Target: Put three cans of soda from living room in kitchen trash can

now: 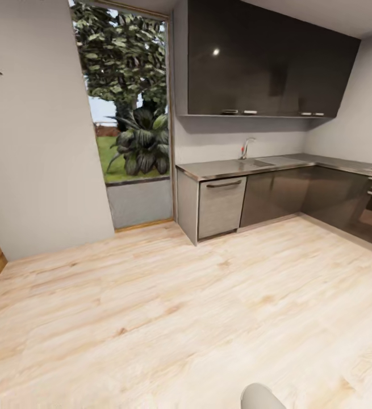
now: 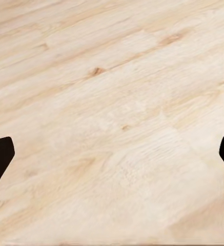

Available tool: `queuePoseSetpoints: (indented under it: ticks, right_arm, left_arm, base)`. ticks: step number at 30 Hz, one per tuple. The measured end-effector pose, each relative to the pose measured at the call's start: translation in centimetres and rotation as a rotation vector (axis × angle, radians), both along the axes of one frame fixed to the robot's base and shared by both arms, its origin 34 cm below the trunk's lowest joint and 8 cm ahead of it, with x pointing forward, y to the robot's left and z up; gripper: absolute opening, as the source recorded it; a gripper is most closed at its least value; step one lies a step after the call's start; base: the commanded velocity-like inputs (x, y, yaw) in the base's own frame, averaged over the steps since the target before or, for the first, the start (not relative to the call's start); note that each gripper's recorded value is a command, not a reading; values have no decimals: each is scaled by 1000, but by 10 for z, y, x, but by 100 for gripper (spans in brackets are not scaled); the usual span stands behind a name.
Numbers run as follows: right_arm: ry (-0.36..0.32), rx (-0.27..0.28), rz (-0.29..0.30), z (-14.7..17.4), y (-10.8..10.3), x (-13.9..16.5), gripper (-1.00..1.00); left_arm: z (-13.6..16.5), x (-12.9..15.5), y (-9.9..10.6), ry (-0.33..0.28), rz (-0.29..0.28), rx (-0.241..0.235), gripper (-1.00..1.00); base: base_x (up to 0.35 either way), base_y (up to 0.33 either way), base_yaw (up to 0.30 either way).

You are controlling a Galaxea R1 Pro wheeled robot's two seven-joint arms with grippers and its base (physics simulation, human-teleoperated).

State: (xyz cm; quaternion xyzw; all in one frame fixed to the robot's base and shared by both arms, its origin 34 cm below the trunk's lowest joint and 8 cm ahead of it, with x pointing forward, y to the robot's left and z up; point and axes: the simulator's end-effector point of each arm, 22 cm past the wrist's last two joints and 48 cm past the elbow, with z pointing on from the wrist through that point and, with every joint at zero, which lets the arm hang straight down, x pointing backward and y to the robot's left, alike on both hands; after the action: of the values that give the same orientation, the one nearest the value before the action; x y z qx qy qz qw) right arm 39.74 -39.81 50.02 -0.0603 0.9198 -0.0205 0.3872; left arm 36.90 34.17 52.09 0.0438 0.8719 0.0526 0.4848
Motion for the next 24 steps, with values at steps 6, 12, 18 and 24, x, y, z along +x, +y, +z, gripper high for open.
queuePoseSetpoints:
  ticks: [6, 12, 18, 24]
  right_arm:
    - [5, 0, -1, -1, 0, -1, -100]
    - [8, 0, -2, -2, 0, -2, -100]
    - [12, 3, -1, -3, 2, -3, -100]
    - [20, 8, 6, -6, 7, -6, -100]
  left_arm:
    - [-1, -1, 0, 4, 0, 0, 100]
    - [-2, -2, 0, 7, 1, 0, 100]
    - [-2, -3, 0, 9, 1, 0, 100]
    - [-4, -5, 0, 15, 1, 0, 100]
  base:
    - [0, -286, 213]
    - [0, -233, 129]
    - [0, -51, 95]
    - [0, -4, 175]
